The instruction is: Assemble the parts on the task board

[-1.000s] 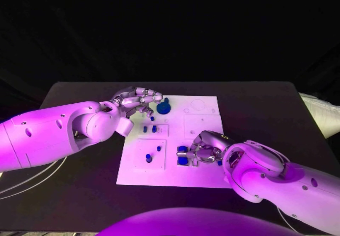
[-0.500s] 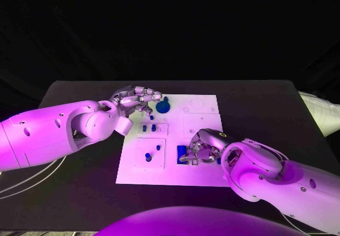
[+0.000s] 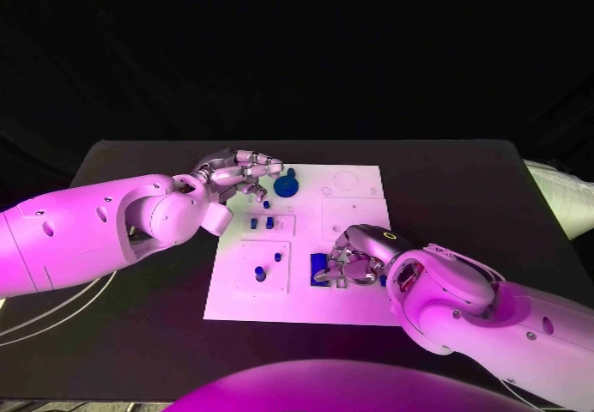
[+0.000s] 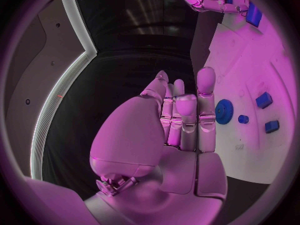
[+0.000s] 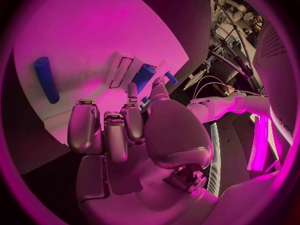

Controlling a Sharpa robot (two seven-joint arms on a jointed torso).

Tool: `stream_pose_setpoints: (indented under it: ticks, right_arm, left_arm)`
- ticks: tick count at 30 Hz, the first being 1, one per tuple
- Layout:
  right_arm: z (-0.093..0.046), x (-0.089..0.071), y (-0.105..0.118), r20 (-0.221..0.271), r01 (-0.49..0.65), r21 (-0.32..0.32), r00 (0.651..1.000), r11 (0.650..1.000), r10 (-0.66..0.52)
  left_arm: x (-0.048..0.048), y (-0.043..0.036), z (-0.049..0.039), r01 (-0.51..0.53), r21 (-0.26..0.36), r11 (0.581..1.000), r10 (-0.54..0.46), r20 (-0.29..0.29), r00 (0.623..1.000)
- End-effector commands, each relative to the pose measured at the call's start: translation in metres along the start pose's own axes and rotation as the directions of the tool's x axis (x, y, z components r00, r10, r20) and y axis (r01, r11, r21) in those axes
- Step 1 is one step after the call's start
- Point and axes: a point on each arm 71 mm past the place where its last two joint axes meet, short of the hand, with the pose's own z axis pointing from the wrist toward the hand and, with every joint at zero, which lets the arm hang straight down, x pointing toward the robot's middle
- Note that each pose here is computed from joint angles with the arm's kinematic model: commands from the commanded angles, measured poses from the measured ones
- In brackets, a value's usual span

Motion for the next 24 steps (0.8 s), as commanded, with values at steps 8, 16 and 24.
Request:
stream_pose_setpoints:
  ticks: [8, 16, 24]
  right_arm:
    - [-0.029, -0.027, -0.031, 0.035, -0.142, 0.071, 0.990, 0.987, 0.140]
    - [-0.047, -0.043, -0.063, 0.084, -0.026, 0.109, 0.996, 0.994, 0.017]
    - [-0.051, -0.029, -0.080, 0.045, 0.056, 0.159, 0.997, 0.986, -0.064]
  left_arm:
    - [0.0009, -0.0015, -0.0009, 0.015, 0.014, 1.000, -0.014, -0.016, 1.000]
    - [0.0002, -0.0020, -0.0014, 0.020, 0.021, 1.000, -0.019, -0.016, 1.000]
    - [0.0014, -0.0018, -0.0001, 0.022, 0.021, 1.000, -0.021, -0.021, 1.000]
